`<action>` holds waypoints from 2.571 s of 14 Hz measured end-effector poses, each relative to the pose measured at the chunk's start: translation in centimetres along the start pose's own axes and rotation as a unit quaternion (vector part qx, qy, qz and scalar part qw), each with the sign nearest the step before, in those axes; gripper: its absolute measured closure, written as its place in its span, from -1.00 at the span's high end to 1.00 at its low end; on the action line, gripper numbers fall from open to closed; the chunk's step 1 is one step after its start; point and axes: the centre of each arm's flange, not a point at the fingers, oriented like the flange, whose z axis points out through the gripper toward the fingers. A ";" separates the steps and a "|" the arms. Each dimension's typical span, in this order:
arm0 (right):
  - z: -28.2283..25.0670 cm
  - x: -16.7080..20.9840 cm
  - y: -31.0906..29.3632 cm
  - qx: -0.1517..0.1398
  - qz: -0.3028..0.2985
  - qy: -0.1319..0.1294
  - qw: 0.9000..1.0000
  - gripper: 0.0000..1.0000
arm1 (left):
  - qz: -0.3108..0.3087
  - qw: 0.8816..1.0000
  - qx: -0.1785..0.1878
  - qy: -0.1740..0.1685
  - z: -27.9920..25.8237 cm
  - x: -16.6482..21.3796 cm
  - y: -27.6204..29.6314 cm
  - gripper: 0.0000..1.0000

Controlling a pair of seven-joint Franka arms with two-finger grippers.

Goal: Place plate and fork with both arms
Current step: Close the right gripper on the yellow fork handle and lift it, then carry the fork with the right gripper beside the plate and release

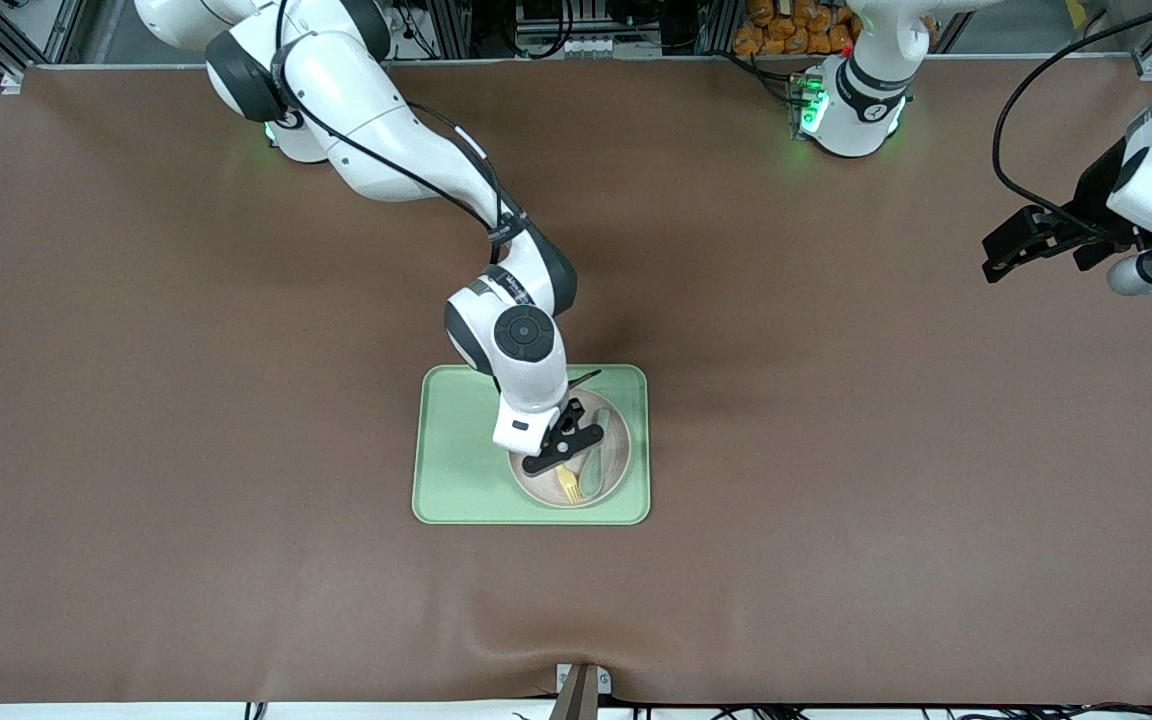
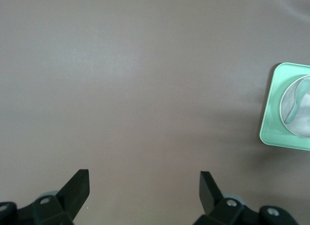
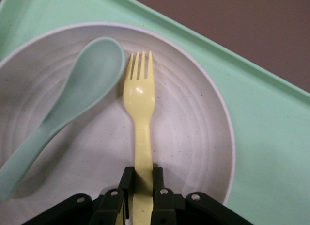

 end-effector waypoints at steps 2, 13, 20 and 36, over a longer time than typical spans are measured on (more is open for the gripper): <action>-0.5 0.2 0.0 -0.001 0.000 -0.005 1.000 -0.60 | 0.000 1.000 0.000 0.000 0.0 0.0 0.0 1.00; -6.0 2.6 10.5 -0.012 0.101 -0.035 0.994 -0.60 | 0.000 1.000 -0.001 0.000 0.0 0.0 0.0 1.00; -3.0 -0.7 14.7 0.017 0.229 -0.095 0.969 -0.60 | -0.001 1.000 -0.002 -0.001 0.0 0.0 -0.1 1.00; -4.5 -1.5 14.2 0.019 0.256 -0.071 0.964 0.81 | 0.000 1.000 -0.002 -0.001 0.0 0.0 0.0 1.00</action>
